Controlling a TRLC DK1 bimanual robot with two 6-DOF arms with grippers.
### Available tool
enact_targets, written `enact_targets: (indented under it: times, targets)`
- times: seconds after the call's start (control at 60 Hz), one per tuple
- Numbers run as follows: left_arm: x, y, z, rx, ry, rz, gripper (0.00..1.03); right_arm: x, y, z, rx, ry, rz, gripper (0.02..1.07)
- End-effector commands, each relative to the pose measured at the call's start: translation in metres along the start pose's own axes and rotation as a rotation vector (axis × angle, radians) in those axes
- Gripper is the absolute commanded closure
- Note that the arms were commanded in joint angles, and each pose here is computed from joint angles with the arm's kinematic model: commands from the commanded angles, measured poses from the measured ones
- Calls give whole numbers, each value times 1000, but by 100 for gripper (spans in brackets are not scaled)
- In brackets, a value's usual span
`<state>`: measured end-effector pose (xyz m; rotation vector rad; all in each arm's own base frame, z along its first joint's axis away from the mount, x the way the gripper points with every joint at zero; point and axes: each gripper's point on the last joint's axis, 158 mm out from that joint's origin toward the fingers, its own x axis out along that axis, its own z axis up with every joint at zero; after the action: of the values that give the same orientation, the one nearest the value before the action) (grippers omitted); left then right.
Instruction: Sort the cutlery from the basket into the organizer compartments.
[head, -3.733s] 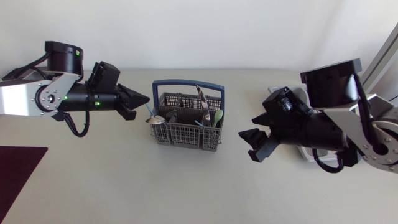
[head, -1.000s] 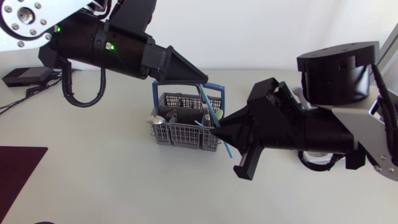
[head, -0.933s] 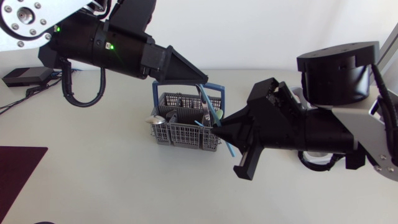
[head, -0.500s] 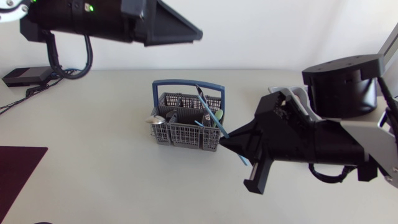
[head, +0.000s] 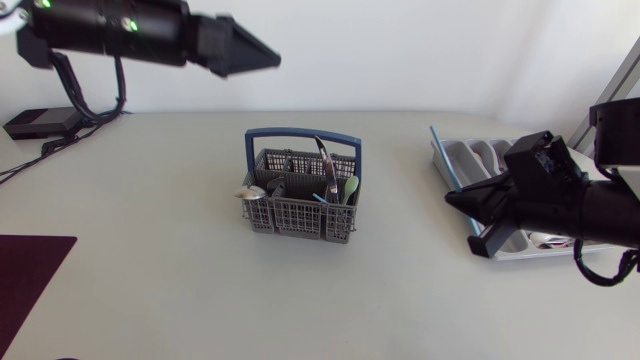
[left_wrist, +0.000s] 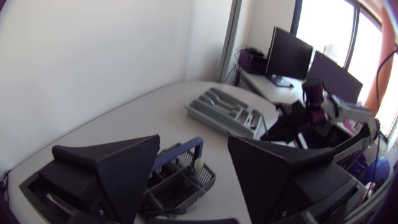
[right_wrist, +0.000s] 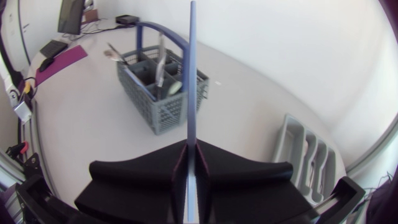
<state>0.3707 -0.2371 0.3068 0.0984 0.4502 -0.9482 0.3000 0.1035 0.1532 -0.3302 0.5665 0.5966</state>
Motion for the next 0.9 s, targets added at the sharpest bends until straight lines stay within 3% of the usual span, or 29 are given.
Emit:
enact_targets:
  times: [0.0, 0.2, 0.483, 0.883]
  targets:
    - [17, -6, -49, 82, 114, -5, 26, 13, -37, -26, 57, 67, -58, 102]
    - [36, -13, -111, 210, 240, 20, 27, 45, -113, -62, 200, 159, -166, 102]
    - [50, -28, -148, 323, 301, 24, 27, 91, -191, -103, 338, 309, -320, 102]
    - [60, -35, -173, 406, 313, 26, 27, 133, -223, -159, 445, 479, -385, 102]
